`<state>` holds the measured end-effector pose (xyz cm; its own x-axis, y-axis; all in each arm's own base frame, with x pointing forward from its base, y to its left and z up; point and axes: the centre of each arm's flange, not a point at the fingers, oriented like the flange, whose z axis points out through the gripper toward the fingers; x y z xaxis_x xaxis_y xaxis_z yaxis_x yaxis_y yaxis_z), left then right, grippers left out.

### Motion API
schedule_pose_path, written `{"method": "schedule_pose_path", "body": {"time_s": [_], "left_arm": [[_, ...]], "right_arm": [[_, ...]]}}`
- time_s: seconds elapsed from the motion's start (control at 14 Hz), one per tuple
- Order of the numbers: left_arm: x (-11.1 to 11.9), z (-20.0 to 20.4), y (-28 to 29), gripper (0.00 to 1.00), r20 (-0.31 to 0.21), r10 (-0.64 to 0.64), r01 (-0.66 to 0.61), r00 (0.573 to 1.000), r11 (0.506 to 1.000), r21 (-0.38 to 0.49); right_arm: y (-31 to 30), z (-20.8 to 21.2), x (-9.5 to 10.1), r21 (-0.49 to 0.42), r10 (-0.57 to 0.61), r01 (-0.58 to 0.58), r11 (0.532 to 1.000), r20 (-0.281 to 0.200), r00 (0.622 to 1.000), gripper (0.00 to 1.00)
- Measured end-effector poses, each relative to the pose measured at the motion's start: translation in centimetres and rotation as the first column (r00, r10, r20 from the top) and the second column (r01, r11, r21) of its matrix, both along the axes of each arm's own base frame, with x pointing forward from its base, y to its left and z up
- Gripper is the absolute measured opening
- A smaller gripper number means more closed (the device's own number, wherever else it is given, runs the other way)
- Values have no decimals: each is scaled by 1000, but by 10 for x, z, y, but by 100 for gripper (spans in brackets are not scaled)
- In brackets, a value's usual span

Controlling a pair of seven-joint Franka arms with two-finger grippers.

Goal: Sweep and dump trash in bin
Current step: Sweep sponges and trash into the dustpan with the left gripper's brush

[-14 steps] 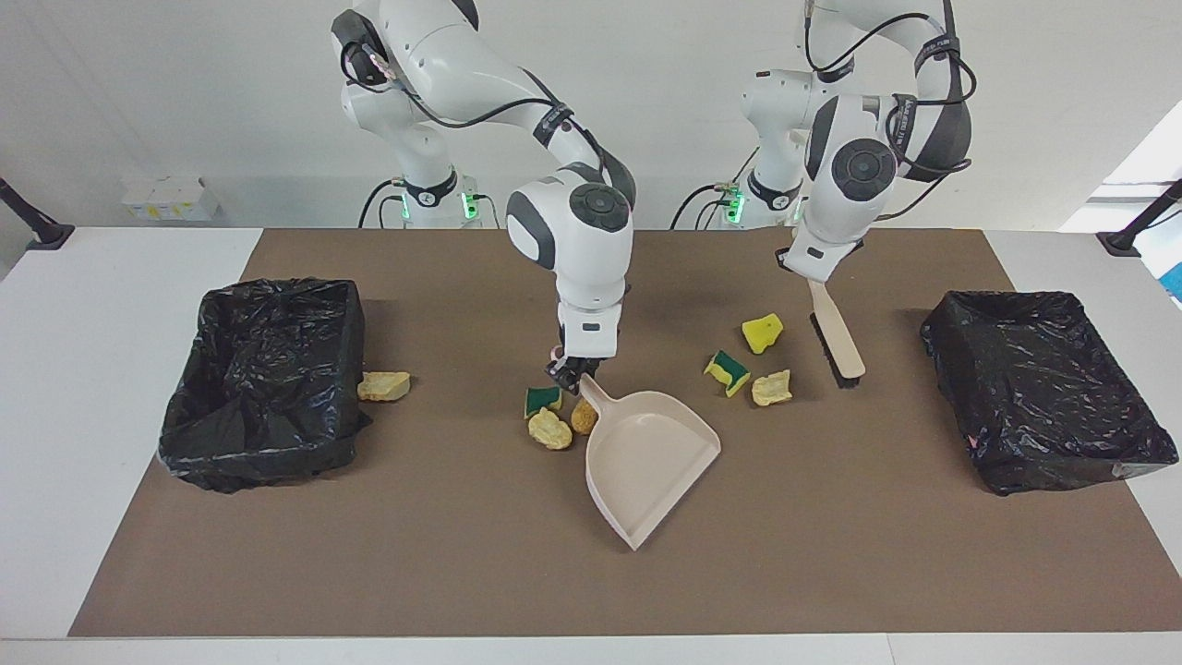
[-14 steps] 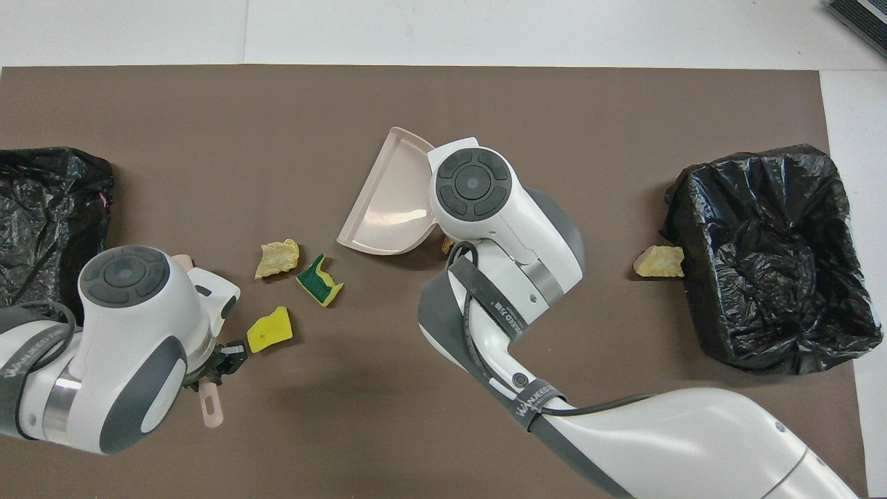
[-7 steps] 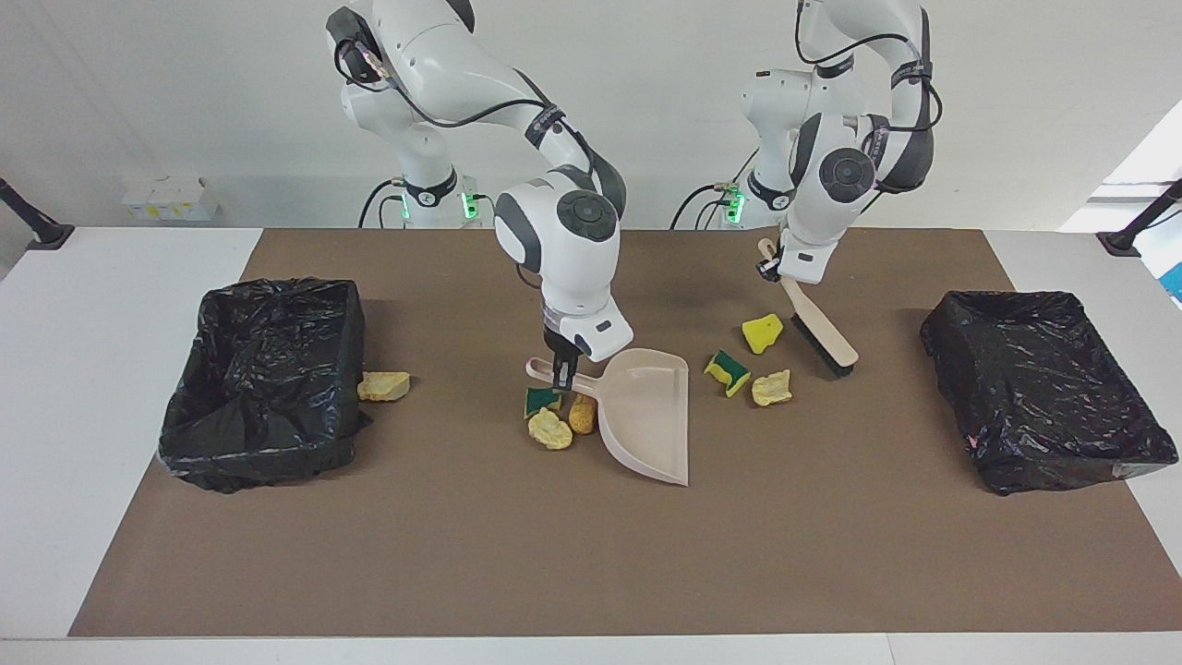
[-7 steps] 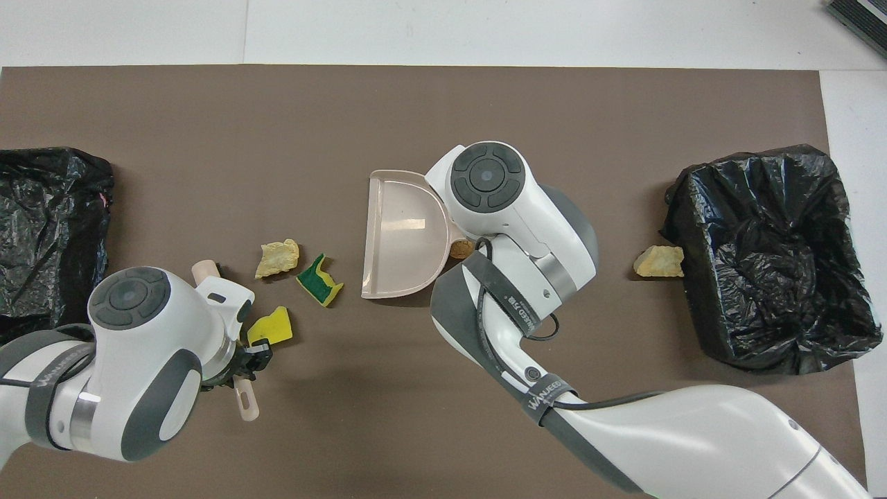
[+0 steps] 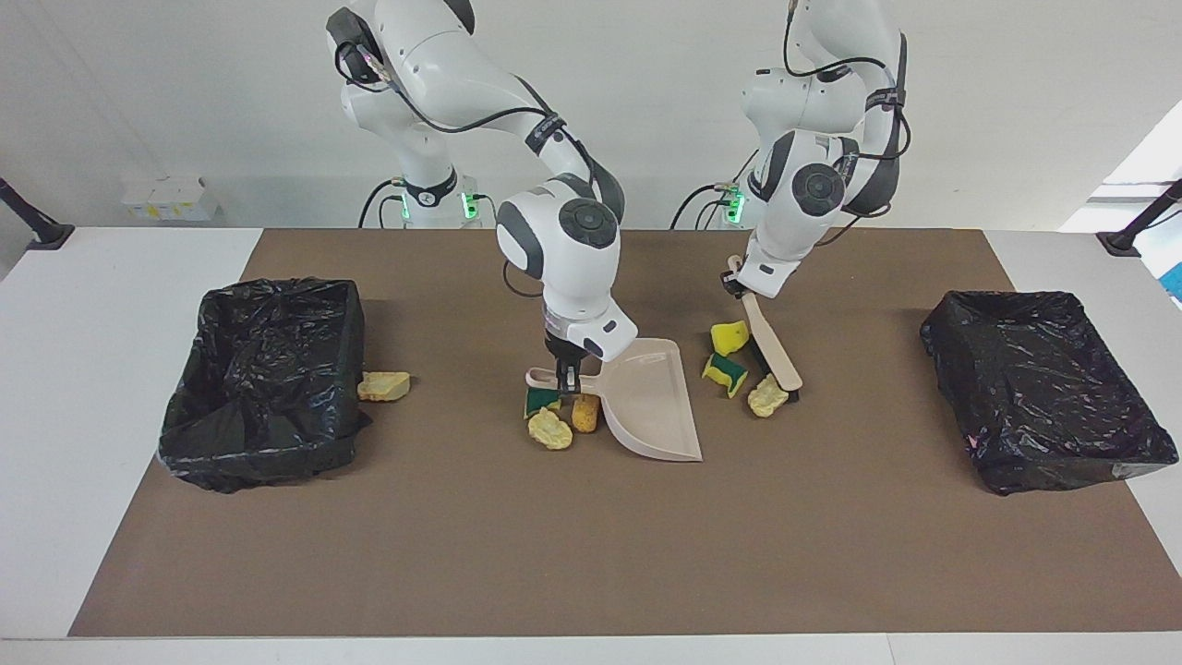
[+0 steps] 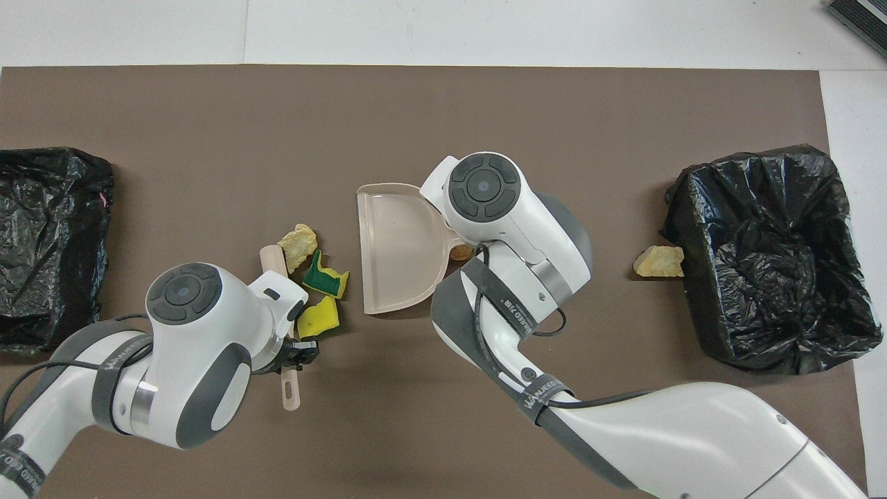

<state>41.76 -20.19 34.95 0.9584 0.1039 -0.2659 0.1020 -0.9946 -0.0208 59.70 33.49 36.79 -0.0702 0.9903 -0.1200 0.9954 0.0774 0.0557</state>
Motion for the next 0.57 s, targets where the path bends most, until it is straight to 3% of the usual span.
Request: {"method": "schedule_pose_path", "body": {"time_s": [0.36, 0.57], "left_arm": [[-24, 8, -59, 27, 4, -189, 189, 982, 979, -78], [-21, 24, -85, 27, 33, -219, 222, 975, 967, -123]], "right_arm": [[2, -4, -1, 0, 5, -5, 1000, -1, 1000, 32], [2, -4, -1, 0, 4, -4, 1000, -1, 1000, 32]]}}
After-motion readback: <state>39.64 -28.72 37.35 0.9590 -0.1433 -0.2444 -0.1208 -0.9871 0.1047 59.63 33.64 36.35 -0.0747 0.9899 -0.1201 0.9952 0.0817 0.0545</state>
